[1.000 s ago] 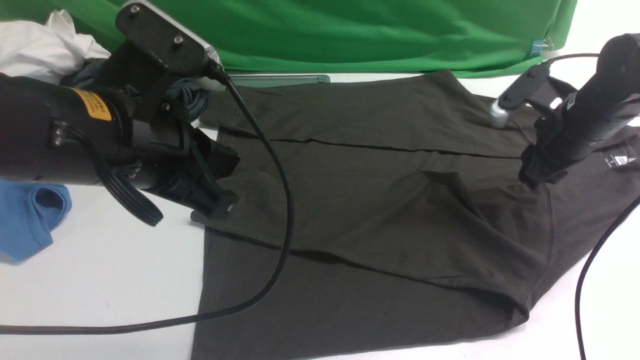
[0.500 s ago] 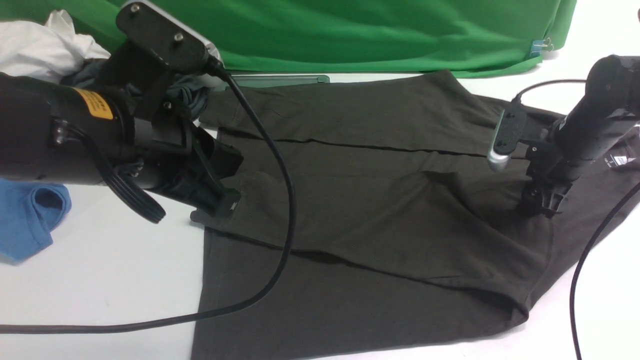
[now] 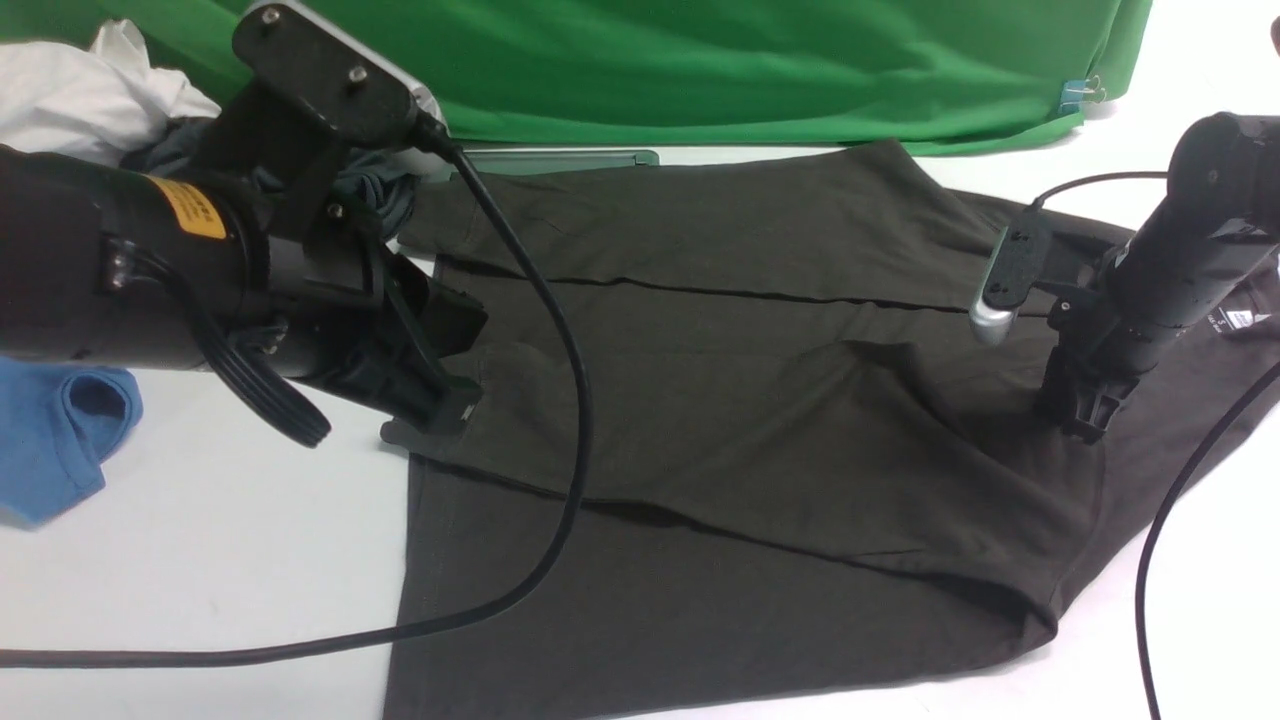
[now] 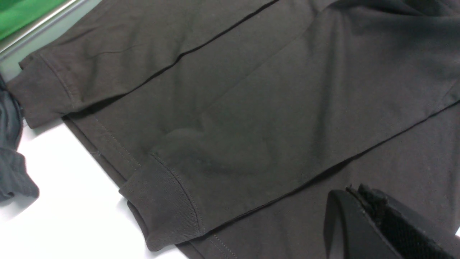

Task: Fold a long-sleeved shirt on a white desktop.
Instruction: 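Grab the top left corner of the dark shirt with the left gripper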

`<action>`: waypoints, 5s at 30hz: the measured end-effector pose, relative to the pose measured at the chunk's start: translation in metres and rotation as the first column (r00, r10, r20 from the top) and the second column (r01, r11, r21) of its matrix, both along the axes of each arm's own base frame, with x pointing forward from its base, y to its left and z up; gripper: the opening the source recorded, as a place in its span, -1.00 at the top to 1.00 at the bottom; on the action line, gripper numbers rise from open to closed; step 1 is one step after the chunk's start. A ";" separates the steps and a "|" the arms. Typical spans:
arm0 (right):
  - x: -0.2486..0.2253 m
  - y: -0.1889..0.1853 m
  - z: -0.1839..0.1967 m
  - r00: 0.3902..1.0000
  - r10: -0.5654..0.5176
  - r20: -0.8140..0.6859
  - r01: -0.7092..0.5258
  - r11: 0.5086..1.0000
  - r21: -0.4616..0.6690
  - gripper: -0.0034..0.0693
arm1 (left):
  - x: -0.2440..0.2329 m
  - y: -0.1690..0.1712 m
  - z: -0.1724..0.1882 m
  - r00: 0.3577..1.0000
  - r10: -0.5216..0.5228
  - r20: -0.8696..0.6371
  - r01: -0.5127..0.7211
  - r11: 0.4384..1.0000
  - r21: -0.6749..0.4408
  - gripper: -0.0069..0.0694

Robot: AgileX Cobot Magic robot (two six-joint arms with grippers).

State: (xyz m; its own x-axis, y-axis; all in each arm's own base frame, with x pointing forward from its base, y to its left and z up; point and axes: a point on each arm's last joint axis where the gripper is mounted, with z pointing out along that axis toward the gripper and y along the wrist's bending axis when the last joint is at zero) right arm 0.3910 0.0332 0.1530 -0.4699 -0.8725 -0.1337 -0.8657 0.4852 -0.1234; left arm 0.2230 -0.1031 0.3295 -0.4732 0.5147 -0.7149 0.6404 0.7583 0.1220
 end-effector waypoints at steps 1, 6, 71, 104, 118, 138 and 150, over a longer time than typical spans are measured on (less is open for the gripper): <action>0.000 0.000 0.000 1.000 -0.002 -0.003 0.002 1.000 0.000 0.72 | 0.000 0.000 0.000 1.000 0.000 0.000 0.000 1.000 0.000 0.77; 0.000 0.000 0.000 0.997 -0.080 -0.004 0.080 0.997 0.011 0.86 | 0.000 0.000 0.000 1.000 0.000 0.000 0.000 1.000 0.000 0.77; -0.162 0.069 0.047 0.722 -0.690 -0.045 0.692 0.720 0.047 -0.59 | -0.006 -0.005 -0.002 0.997 -0.051 -0.056 0.049 0.998 -0.033 0.77; -0.026 -0.026 -0.013 0.442 -0.897 0.022 0.850 0.427 0.308 0.11 | -0.006 -0.005 -0.002 0.997 -0.052 -0.056 0.050 0.998 -0.032 0.77; -0.039 -0.034 0.004 0.429 -0.903 0.003 0.871 0.414 0.263 0.57 | -0.006 -0.005 -0.002 0.997 -0.053 -0.060 0.051 0.998 -0.032 0.77; -0.081 -0.012 0.132 0.578 -0.810 0.098 0.734 0.569 0.372 0.27 | 0.061 0.002 -0.017 0.992 -0.009 -0.128 0.021 0.995 0.097 0.77; -0.197 0.037 0.235 0.773 -0.561 0.294 0.363 0.773 0.521 0.51 | 0.191 0.064 -0.096 0.935 0.213 -0.284 -0.201 0.977 0.070 0.55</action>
State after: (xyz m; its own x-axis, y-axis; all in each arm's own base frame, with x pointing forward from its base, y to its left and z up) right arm 0.1942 0.0698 0.3885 -0.6102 -0.3707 -0.7001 -0.4295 0.8974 -0.1007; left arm 0.4139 -0.0393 0.2332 -0.7549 0.4083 -0.5133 0.4820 0.8761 -0.0120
